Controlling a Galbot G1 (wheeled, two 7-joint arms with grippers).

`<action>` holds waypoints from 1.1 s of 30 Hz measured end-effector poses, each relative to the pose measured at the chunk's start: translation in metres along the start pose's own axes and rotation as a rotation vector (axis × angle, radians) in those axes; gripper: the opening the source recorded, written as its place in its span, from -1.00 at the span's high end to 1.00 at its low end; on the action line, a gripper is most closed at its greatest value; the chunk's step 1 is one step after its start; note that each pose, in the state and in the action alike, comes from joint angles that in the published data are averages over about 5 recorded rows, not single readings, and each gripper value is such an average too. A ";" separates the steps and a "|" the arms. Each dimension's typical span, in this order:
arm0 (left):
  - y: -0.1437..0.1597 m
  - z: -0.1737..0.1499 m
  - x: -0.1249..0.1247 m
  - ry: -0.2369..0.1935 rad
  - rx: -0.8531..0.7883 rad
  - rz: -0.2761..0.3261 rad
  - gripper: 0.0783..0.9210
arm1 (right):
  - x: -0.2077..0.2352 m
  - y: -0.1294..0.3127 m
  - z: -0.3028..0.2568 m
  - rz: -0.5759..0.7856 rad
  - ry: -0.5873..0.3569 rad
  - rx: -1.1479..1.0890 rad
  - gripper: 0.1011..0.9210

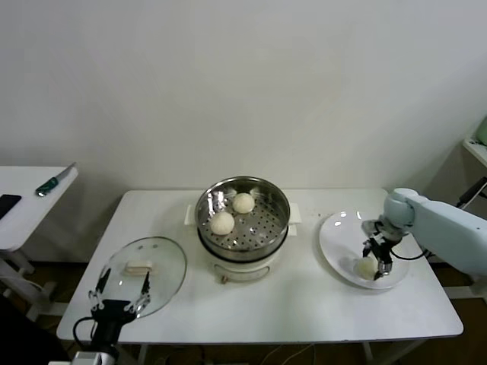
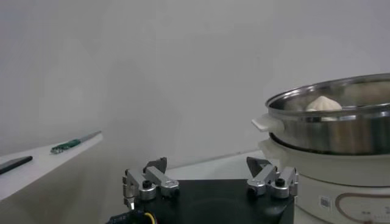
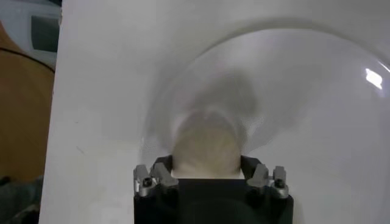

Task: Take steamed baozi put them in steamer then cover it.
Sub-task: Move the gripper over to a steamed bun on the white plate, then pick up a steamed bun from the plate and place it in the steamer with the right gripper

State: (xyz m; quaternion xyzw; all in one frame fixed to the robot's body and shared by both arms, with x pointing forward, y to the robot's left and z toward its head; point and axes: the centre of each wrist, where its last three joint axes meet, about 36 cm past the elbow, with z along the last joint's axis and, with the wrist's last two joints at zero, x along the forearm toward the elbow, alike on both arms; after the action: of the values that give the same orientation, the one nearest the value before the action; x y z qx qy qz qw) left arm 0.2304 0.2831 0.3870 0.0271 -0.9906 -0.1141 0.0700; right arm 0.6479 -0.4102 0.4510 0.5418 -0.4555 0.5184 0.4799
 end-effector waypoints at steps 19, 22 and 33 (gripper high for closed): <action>-0.003 -0.001 0.001 -0.002 0.002 0.009 -0.77 | 0.090 -0.040 -0.043 0.067 0.013 0.261 -0.43; -0.006 -0.001 0.002 0.001 0.003 0.014 -0.77 | 0.127 -0.053 -0.066 0.099 0.035 0.375 -0.43; -0.008 0.001 0.007 0.010 0.006 0.020 -0.77 | 0.231 -0.068 -0.194 0.166 0.088 0.848 -0.43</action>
State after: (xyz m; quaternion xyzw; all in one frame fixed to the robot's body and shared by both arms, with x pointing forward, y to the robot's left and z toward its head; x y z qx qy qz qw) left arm 0.2234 0.2753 0.3858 0.0177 -0.9908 -0.1103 0.0758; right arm 0.7026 -0.2085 0.6789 0.6300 -0.2233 0.7190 0.1906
